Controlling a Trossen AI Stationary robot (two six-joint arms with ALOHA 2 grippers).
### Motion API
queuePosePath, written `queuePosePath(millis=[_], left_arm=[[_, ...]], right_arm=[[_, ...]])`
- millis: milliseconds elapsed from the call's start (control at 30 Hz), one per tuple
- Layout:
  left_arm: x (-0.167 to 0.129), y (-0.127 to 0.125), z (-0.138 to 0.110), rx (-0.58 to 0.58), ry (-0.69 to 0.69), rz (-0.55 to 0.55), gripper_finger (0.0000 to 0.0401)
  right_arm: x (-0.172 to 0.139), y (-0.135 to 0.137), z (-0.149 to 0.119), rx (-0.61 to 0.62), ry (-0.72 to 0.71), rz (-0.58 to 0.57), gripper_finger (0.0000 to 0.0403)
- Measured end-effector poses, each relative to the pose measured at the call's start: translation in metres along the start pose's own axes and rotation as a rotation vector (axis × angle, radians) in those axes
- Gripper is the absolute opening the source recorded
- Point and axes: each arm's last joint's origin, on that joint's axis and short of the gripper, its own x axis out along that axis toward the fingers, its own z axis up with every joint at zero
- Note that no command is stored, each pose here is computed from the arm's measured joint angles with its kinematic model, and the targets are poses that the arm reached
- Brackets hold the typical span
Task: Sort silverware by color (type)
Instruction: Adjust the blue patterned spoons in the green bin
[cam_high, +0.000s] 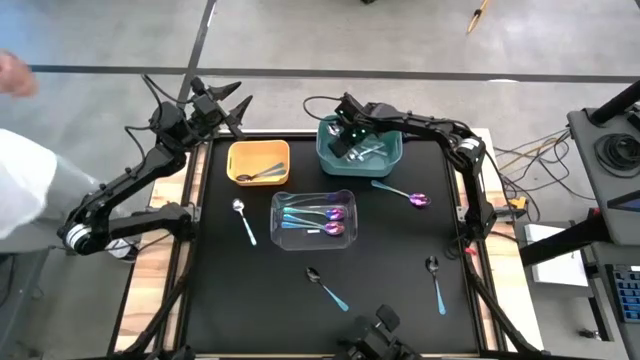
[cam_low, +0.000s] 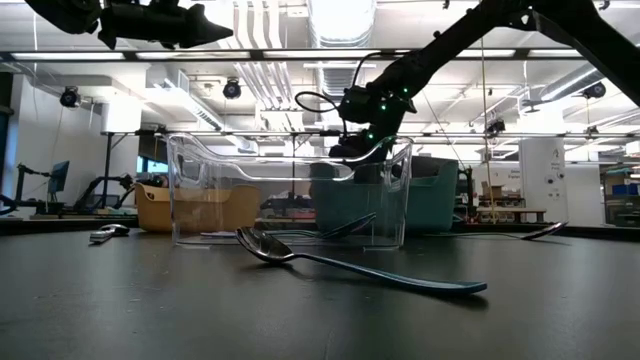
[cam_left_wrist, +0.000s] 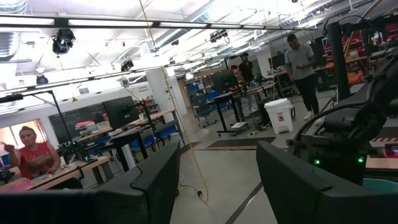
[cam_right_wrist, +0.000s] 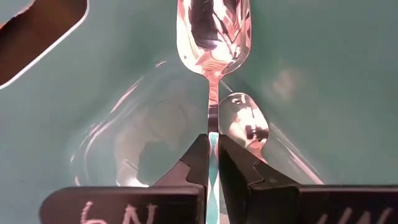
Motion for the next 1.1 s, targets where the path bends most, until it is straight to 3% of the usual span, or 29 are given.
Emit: queuePosePath(millis=[600, 900, 1100], left_arm=[[0.000, 0.000, -0.001, -0.001, 0.005, -0.002, 0.0194], [0.000, 0.000, -0.001, -0.002, 0.006, -0.001, 0.0194], [0.000, 0.000, -0.001, -0.002, 0.008, -0.002, 0.0194]], right_arm=[[0.000, 0.005, 0.004, -0.053, -0.047, 0.007, 0.0013], [0.009, 0.014, -0.003, -0.160, -0.078, 0.019, 0.0013], [0.010, 0.014, -0.003, -0.150, -0.095, 0.024, 0.0013]])
